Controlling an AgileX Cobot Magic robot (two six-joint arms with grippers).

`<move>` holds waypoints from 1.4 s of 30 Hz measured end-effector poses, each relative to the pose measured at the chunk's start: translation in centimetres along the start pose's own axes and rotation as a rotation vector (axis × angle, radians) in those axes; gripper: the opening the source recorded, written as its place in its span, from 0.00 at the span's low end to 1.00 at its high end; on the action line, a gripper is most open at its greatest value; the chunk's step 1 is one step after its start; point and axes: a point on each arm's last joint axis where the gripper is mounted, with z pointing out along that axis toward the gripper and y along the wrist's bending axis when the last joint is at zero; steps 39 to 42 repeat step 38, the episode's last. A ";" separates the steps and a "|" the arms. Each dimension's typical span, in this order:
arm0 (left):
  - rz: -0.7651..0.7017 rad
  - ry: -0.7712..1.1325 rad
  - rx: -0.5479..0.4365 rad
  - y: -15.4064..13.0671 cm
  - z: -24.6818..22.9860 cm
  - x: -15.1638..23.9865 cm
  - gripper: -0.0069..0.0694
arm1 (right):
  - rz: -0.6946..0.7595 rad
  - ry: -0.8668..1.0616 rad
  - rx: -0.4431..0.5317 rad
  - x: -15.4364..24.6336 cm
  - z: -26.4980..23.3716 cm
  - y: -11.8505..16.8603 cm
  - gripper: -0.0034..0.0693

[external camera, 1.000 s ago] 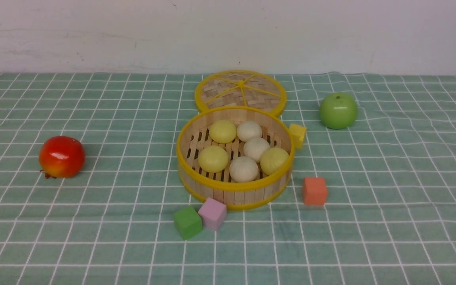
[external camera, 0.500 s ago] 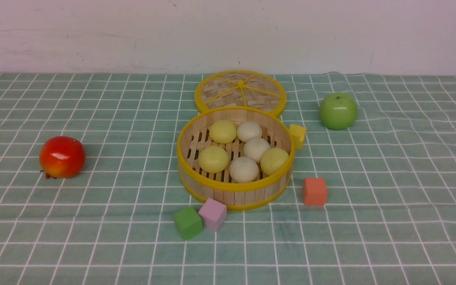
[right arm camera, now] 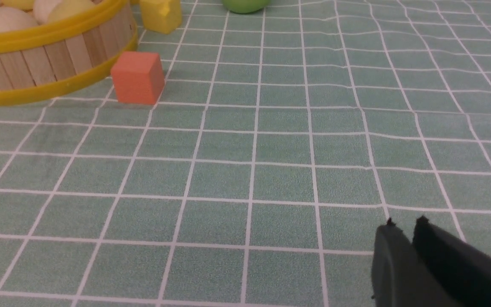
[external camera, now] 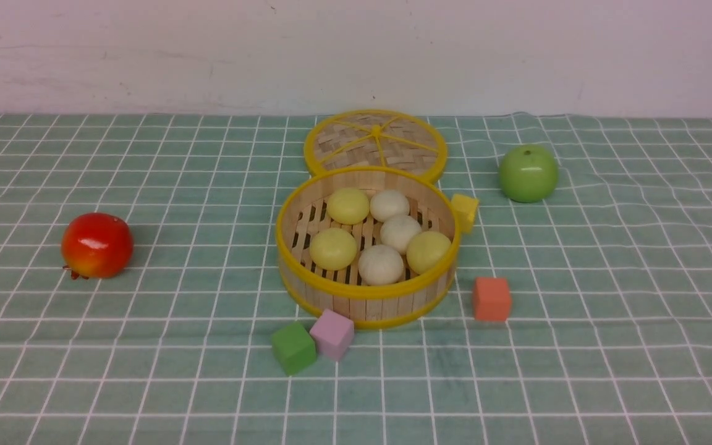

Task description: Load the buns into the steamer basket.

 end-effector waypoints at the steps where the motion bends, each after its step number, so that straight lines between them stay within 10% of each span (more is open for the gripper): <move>1: 0.000 0.000 0.000 0.0 0.0 0.0 0.40 | 0.000 0.000 0.000 0.0 0.0 0.0 0.15; 42: 0.000 0.000 0.000 0.0 0.0 0.0 0.40 | 0.000 0.000 0.000 0.0 0.0 0.0 0.21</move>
